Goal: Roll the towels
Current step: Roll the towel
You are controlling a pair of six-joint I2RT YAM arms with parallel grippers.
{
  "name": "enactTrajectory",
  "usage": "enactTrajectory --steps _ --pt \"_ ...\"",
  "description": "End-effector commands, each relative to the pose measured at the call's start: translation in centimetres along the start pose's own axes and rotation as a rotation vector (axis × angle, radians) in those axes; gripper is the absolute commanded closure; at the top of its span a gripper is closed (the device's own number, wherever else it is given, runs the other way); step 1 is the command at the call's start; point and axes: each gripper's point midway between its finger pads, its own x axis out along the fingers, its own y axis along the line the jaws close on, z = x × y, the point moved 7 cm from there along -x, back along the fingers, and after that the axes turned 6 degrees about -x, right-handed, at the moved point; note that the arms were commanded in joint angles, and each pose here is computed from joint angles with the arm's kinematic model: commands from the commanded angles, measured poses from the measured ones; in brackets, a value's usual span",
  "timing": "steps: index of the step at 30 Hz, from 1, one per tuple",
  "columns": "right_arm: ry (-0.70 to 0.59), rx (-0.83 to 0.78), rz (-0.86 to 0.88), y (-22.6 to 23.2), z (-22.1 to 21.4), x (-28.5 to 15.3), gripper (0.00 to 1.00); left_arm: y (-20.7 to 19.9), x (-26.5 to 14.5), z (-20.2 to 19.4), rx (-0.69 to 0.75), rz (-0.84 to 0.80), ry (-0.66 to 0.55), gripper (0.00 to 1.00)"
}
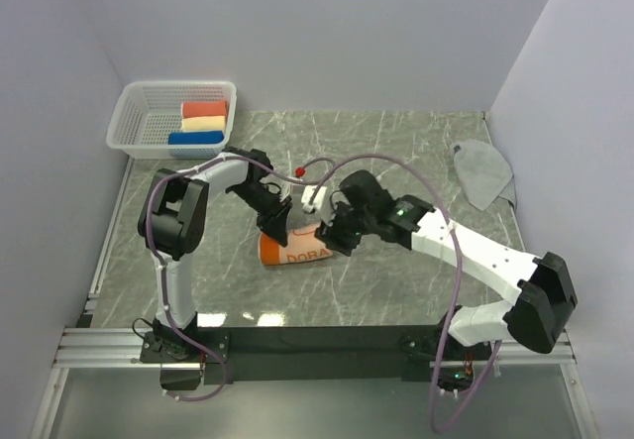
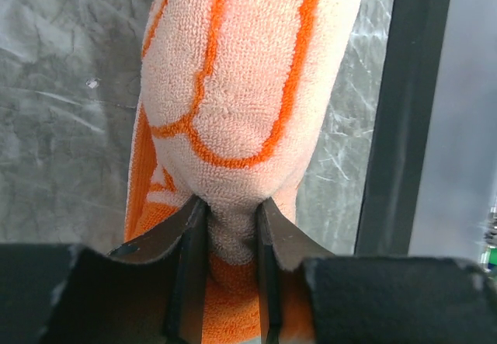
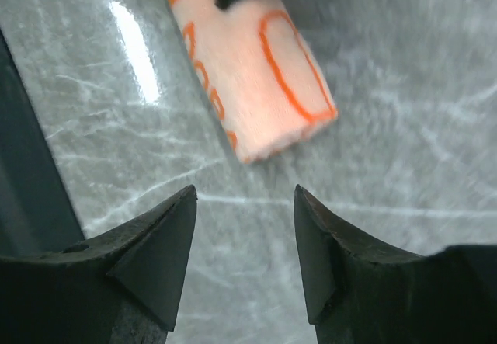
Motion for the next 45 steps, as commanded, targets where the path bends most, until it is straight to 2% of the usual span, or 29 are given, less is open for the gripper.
enactTrajectory --steps 1,7,12,17,19,22,24,25,27,29,34,37,40,42,44,45 --pt "-0.042 -0.144 -0.160 -1.0 2.1 1.4 0.39 2.0 0.7 -3.6 -0.074 0.046 0.188 0.96" --pt "-0.018 -0.207 -0.170 -1.3 2.9 5.8 0.38 2.6 0.6 -3.0 -0.073 0.052 0.182 0.95" --pt "0.040 -0.232 -0.134 -1.1 1.2 8.7 0.37 3.1 0.3 -2.5 -0.081 0.058 0.172 0.92" --pt "0.105 -0.242 -0.045 -0.1 -1.0 10.1 0.37 3.5 0.1 -2.4 -0.094 0.051 0.157 0.83" --pt "0.150 -0.244 0.011 0.5 -1.9 10.8 0.40 3.7 -0.2 -2.4 -0.097 0.053 0.138 0.78" --pt "0.210 -0.224 0.113 1.1 -3.2 11.6 0.48 3.6 -1.3 -2.4 -0.106 0.056 0.081 0.77" --pt "0.233 -0.202 0.172 1.4 -3.8 12.1 0.51 3.4 -2.7 -2.4 -0.112 0.071 0.020 0.65" --pt "0.249 -0.189 0.190 1.5 -4.0 12.0 0.51 3.2 -3.2 -2.2 -0.113 0.061 -0.019 0.52" --pt "0.265 -0.165 0.225 1.6 -4.4 12.4 0.53 2.6 -5.1 -2.2 -0.105 0.076 -0.093 0.43" --pt "0.271 -0.130 0.249 1.2 -4.2 12.3 0.54 1.7 -6.6 -1.8 -0.074 0.099 -0.164 0.28" --pt "0.278 -0.013 0.334 -0.1 -4.0 12.8 0.57 0.3 -9.6 -3.2 -0.083 0.214 -0.295 0.22" --pt "0.279 0.027 0.340 -1.0 -4.2 12.9 0.57 -0.9 -12.8 -4.3 -0.087 0.375 -0.394 0.20" --pt "0.274 0.025 0.335 -1.2 -4.1 12.9 0.57 -1.0 -15.0 -5.6 -0.080 0.496 -0.442 0.19" --pt "0.274 0.022 0.337 -1.3 -4.0 12.9 0.57 -2.0 -16.4 -6.0 -0.038 0.587 -0.451 0.18" --pt "0.278 0.024 0.340 -1.4 -3.9 13.0 0.57 -4.0 -17.8 -5.3 0.072 0.675 -0.475 0.01" --pt "0.282 0.024 0.337 -1.4 -3.9 13.1 0.57 -5.0 -18.0 -5.0 0.188 0.699 -0.457 0.00"
